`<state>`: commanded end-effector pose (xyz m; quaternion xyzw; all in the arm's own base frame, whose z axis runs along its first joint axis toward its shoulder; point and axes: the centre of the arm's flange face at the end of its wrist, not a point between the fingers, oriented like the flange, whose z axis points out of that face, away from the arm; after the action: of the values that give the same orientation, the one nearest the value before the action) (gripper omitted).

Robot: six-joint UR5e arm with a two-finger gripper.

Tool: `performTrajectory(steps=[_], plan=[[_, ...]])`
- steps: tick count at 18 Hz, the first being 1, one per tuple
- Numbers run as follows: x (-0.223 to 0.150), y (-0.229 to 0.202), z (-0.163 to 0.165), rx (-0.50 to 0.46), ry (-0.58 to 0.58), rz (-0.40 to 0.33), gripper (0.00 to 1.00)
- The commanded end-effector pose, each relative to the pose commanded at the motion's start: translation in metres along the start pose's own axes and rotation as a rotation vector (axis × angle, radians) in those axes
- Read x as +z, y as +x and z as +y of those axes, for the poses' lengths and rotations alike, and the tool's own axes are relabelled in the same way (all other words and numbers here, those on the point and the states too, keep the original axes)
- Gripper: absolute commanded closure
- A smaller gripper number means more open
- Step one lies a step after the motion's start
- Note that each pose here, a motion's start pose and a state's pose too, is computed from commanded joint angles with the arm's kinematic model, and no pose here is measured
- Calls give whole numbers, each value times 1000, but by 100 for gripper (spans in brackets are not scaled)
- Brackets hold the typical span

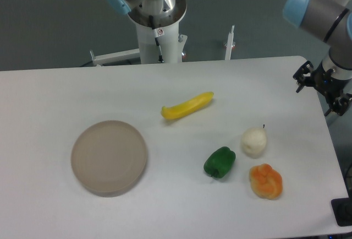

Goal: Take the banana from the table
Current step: 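Move the gripper down toward the yellow banana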

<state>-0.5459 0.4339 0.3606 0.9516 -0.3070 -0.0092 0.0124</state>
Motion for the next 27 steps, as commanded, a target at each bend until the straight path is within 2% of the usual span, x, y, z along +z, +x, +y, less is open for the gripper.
performTrajectory(steps=[4, 8, 12, 14, 19, 21, 23, 27], plan=[[-2, 1, -5, -6, 10, -3, 0], [-8, 9, -31, 23, 18, -5, 0], [-16, 56, -77, 80, 61, 20, 0], [-10, 72, -83, 89, 63, 41, 0], [24, 107, -86, 87, 78, 122, 0], [48, 134, -90, 63, 81, 170, 0], [58, 149, -121, 62, 86, 153, 0], [82, 165, -155, 25, 79, 173, 0]])
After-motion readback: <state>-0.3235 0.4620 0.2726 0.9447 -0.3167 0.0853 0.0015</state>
